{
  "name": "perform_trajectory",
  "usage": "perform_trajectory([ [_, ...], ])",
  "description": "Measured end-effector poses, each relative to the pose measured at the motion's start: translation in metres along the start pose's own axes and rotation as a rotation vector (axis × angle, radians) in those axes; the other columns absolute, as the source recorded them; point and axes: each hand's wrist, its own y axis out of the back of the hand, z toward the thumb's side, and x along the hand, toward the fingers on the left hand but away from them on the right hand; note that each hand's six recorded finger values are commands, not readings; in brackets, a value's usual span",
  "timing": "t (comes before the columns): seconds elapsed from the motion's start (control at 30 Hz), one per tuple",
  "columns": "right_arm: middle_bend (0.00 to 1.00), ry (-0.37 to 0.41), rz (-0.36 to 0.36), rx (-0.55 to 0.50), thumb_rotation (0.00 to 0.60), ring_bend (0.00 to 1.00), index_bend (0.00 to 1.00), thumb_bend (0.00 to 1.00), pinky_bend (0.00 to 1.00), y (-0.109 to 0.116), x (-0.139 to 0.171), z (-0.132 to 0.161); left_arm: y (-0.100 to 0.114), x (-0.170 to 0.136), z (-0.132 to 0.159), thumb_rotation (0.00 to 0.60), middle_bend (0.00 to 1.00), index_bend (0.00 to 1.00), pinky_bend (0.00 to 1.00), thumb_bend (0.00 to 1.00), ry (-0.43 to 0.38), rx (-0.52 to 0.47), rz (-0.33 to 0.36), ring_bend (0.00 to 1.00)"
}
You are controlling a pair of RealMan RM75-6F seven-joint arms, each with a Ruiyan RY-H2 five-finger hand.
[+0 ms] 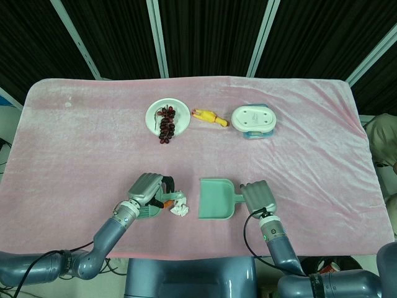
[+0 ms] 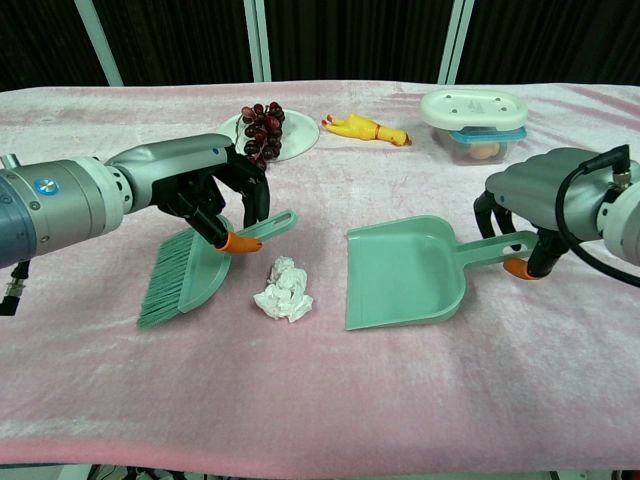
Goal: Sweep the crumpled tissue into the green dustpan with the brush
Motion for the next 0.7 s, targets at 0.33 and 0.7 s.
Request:
perform_trajectory([
  [0.33, 0.69, -0.005, 0.008, 0.015, 0.600, 0.71, 0.69, 0.47, 0.81, -0.0030, 0.0045, 0.0004, 0.0020, -0.0003, -0.0035, 0.600, 0.67, 0.65, 1.00, 0.36, -0.005, -0.014, 0.003, 0.91],
  [0.7, 0.69, -0.007, 0.007, 0.025, 0.600, 0.71, 0.69, 0.47, 0.81, -0.0025, 0.0053, 0.0023, 0.0038, -0.0003, 0.0017, 0.600, 0.67, 0.65, 1.00, 0.36, -0.042, -0.060, -0.008, 0.91],
])
